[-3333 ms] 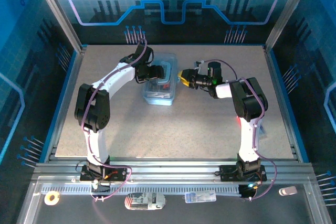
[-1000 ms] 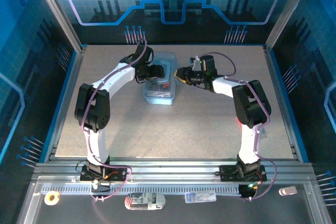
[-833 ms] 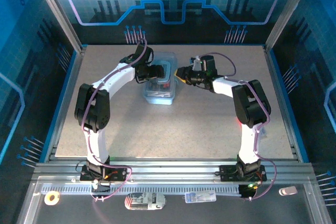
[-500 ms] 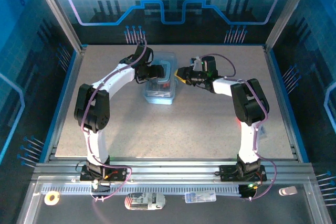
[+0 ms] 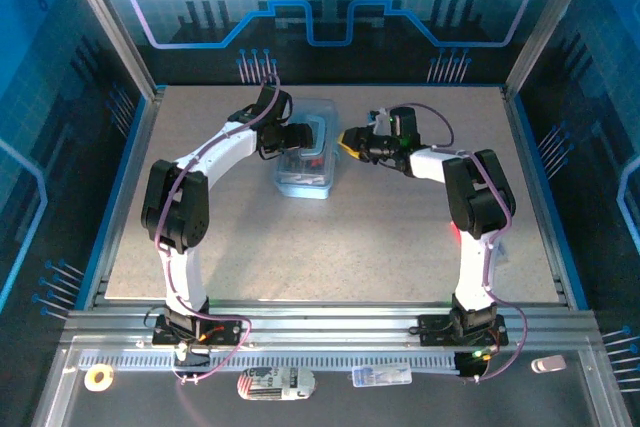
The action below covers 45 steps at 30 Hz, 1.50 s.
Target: Pack the tool kit
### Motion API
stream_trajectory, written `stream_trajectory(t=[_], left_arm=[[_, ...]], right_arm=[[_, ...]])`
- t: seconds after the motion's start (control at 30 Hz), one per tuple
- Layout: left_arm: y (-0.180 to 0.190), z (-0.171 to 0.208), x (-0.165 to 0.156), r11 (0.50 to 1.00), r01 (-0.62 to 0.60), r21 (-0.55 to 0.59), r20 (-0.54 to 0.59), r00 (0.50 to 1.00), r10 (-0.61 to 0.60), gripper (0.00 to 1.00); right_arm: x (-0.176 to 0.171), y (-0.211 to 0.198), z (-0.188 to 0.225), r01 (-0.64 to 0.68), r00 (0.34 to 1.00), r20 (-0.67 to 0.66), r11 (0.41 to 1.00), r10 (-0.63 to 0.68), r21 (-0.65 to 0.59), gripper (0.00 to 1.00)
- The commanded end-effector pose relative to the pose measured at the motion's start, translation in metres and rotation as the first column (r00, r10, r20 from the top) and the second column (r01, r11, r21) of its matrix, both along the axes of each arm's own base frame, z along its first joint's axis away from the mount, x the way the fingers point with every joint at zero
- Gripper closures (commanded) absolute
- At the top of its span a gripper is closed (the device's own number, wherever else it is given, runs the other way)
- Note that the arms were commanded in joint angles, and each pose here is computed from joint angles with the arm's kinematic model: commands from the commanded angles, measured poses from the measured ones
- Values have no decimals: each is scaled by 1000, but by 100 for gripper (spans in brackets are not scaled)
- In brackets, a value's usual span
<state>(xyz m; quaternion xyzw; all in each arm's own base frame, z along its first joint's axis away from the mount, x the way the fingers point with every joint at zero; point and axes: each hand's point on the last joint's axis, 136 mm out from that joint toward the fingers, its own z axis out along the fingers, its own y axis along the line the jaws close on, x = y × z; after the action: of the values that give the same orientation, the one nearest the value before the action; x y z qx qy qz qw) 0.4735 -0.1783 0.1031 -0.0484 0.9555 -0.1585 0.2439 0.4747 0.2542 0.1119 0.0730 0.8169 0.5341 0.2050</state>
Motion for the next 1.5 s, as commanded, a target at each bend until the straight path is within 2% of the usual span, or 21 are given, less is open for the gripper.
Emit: stream_trajectory(t=[0.0, 0.07, 0.1, 0.43, 0.67, 0.93, 1.03, 1.23, 1.37, 1.47], left_arm=[[5, -129, -91, 997, 62, 51, -440, 897, -33, 51], [4, -128, -91, 997, 62, 49, -438, 898, -35, 51], [4, -128, -90, 997, 60, 46, -436, 899, -34, 51], [0, -130, -92, 998, 56, 27, -441, 897, -38, 52], [-7, -133, -95, 998, 64, 9, -450, 891, -53, 52], [-24, -137, -97, 997, 73, -19, -453, 888, -74, 53], [-41, -131, -97, 997, 62, -55, -442, 894, -80, 53], [-73, -107, -92, 995, -15, -99, -379, 925, -24, 50], [-77, -95, -86, 991, -67, -116, -358, 933, 21, 48], [-73, -85, -82, 993, -72, -92, -334, 942, 38, 44]], right_arm=[[4, -18, 2, 32, 999, 5, 998, -32, -51, 73], [5, -21, -14, 33, 999, -32, 997, -35, -73, 94], [6, -21, -20, 29, 999, -44, 997, -32, -74, 100], [4, 12, -52, -47, 994, -105, 997, 41, -54, 100], [4, 32, -41, -78, 994, -73, 997, 77, -11, 100], [-2, 47, -39, -97, 992, -82, 995, 95, -27, 100], [-1, 28, -37, -58, 995, -79, 996, 52, -72, 100], [-5, -61, -35, 87, 990, -84, 951, -116, -296, 100], [-10, -100, -41, 136, 978, -109, 936, -180, -325, 100], [-15, -113, -41, 154, 974, -107, 927, -201, -343, 99]])
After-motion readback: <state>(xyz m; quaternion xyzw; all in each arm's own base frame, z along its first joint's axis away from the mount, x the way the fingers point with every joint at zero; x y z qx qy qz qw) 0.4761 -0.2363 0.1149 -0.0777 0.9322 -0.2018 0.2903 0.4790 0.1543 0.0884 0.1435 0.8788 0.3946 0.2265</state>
